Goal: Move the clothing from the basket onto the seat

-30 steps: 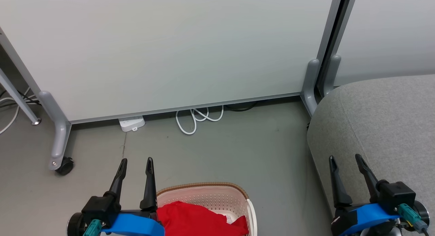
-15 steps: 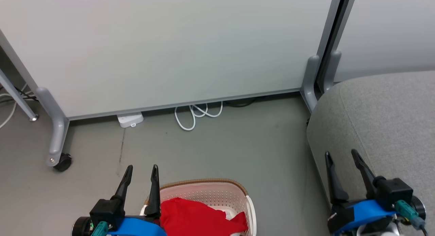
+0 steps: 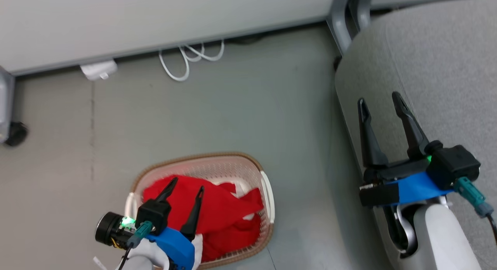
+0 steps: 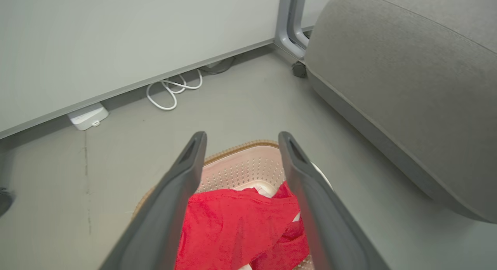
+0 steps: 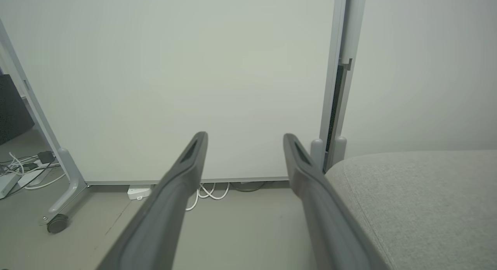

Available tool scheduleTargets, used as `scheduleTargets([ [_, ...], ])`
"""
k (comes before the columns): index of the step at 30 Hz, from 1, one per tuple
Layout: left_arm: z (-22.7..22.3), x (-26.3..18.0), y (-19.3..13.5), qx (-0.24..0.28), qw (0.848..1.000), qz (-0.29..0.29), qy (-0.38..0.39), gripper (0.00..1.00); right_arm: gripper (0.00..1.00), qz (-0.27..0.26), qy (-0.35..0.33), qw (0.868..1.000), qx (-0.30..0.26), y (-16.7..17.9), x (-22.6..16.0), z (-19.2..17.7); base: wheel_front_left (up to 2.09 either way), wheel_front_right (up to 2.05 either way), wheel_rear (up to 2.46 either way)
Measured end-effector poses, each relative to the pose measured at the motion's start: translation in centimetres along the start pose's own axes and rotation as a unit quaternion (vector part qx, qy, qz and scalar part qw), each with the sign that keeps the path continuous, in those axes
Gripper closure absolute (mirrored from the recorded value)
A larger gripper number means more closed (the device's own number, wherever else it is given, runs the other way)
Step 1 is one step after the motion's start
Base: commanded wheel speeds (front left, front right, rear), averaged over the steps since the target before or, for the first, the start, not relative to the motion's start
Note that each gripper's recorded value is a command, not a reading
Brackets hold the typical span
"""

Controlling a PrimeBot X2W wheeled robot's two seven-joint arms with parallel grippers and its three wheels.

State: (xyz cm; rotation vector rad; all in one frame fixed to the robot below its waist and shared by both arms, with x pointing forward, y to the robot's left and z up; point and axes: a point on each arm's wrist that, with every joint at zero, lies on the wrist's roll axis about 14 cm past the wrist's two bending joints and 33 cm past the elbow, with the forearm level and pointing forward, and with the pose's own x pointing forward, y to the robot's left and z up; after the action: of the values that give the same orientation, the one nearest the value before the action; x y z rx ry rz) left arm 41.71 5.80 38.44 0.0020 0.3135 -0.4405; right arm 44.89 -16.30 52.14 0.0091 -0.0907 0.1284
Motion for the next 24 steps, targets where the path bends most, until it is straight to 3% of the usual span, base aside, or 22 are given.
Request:
scheduleTargets([
  [5, -6.2, 2.5, -2.3, 0.042, 0.991, -0.086, 0.097, 0.0, 0.0, -0.012, 0.023, 1.0, 0.005, -1.3, 1.4, -3.0, 0.0, 0.0, 0.0],
  [12, -14.1, 4.0, -5.7, 0.115, 0.95, -0.207, 0.205, 0.0, 0.0, -0.047, 0.064, 0.997, 0.018, -3.9, 1.3, -7.4, 0.0, 0.0, 0.0],
  [24, -22.2, 6.4, -6.8, 0.149, 0.906, -0.267, 0.293, 0.0, 0.0, -0.09, 0.131, 0.987, 0.021, -7.0, -0.6, -12.7, 0.0, 0.0, 0.0],
])
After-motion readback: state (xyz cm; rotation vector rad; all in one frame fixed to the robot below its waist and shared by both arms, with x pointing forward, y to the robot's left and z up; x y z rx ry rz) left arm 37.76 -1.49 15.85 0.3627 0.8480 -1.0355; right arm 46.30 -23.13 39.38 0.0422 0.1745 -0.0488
